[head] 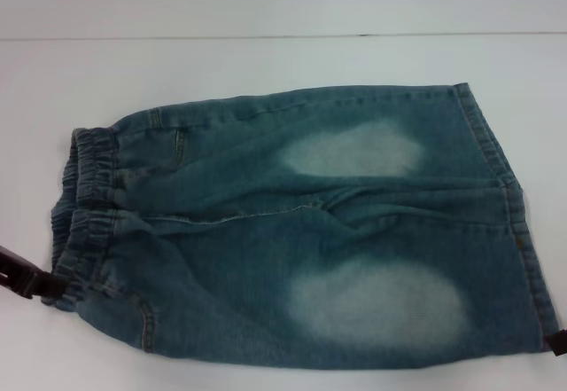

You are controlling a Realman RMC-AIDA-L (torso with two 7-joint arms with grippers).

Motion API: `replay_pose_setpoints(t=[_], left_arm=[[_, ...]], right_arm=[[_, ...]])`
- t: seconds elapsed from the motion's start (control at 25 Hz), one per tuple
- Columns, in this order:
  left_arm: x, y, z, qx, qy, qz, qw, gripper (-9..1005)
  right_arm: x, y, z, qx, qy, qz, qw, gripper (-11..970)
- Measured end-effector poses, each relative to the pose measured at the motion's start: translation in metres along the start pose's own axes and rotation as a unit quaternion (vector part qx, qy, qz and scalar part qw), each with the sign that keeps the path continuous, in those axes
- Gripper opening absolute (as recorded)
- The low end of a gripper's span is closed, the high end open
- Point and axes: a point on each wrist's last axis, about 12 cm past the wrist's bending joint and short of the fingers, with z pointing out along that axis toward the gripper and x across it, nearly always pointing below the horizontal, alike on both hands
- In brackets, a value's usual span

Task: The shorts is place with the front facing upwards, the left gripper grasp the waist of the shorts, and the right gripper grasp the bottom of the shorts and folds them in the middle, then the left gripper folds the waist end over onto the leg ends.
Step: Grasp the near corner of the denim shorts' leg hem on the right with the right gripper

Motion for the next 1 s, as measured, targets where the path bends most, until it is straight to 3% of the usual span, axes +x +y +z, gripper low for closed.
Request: replay_pose_setpoints(t=[0.2, 0.88, 1.0], left_arm=[[-0.001, -0.001, 0.001, -0.001, 0.004, 0.006, 1.000, 63], [-0.003, -0.004, 0.002, 0.002, 0.009, 0.007, 1.000, 63], [-0.004, -0.004, 0.003, 0.003, 0.009, 0.007, 1.000, 62]], right_arm=[[-0.003, -0.001, 0.009, -0.008, 0.002, 0.001, 1.000, 730], [-0.016, -0.003, 0.024, -0.010, 0.006, -0.022, 1.000, 559], [-0.017, -0.004, 0.027, -0.008, 0.010, -0.023, 1.000, 317]])
